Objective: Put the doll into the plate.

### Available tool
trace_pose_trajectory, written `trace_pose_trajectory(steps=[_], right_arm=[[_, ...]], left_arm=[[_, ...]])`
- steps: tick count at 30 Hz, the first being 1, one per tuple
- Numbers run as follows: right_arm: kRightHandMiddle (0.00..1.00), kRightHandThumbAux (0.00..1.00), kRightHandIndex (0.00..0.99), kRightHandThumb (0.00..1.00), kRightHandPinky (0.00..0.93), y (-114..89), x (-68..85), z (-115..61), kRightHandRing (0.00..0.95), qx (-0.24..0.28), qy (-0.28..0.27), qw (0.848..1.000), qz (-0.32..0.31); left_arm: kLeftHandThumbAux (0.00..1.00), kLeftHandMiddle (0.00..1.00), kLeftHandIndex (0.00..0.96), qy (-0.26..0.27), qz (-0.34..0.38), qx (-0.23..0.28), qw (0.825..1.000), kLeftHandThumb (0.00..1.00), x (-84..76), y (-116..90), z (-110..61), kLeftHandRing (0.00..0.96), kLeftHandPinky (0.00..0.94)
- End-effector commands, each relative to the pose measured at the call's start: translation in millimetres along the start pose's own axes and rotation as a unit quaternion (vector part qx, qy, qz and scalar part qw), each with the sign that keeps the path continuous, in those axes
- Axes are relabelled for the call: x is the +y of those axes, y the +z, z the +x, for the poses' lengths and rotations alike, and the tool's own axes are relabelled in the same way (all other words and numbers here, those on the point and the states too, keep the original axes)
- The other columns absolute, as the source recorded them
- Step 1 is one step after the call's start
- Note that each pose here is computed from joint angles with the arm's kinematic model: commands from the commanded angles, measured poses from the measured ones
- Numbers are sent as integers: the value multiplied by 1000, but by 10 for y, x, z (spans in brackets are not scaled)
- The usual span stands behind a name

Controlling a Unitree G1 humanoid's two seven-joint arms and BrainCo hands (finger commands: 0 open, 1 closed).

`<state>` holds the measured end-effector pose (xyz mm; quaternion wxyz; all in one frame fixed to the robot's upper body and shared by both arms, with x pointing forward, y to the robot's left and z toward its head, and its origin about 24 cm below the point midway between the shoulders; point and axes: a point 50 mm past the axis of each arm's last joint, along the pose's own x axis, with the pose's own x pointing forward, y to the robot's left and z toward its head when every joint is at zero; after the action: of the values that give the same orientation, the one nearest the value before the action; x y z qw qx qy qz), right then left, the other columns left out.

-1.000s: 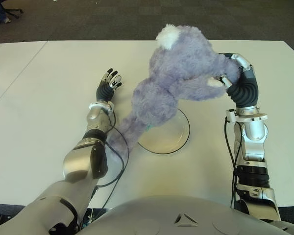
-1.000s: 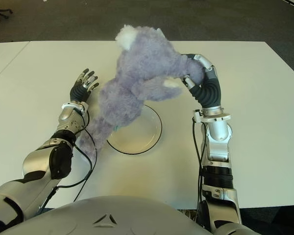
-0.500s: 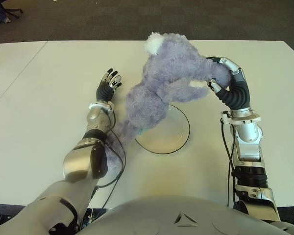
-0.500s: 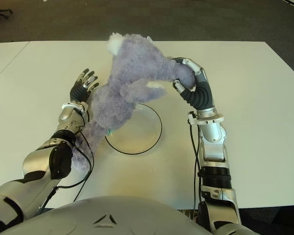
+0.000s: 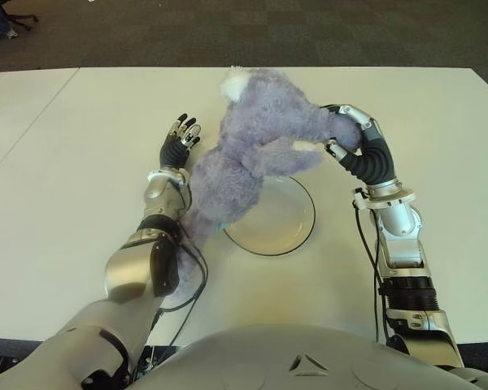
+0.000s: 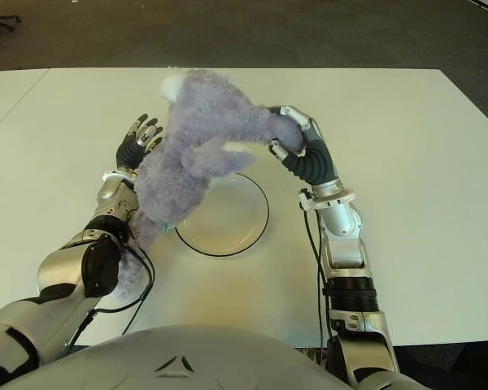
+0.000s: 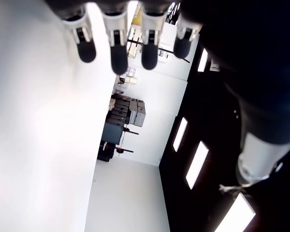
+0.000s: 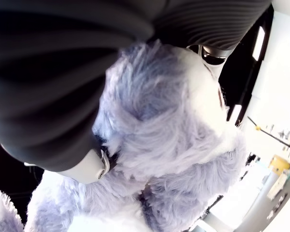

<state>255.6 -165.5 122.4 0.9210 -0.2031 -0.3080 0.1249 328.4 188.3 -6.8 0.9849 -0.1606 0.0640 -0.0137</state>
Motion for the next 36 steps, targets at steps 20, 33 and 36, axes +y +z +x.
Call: trace_pose_trajectory(steps=[20, 33, 36], right_arm=[[879, 726, 436, 683, 884, -331, 327, -469, 885, 160, 98, 982, 32], [893, 744, 818, 248, 891, -430, 438, -860, 893, 227, 148, 963, -12], [890, 744, 815, 275, 886, -434, 466, -990, 888, 250, 160, 955, -8]], left_arm=[[620, 124, 78, 62, -96, 213, 970, 0, 120, -1114, -795, 127, 153], [607, 124, 79, 60, -97, 213, 970, 0, 120, -1115, -797, 126, 157], [610, 116, 74, 60, -96, 215, 970, 0, 120, -1116, -797, 118, 143]])
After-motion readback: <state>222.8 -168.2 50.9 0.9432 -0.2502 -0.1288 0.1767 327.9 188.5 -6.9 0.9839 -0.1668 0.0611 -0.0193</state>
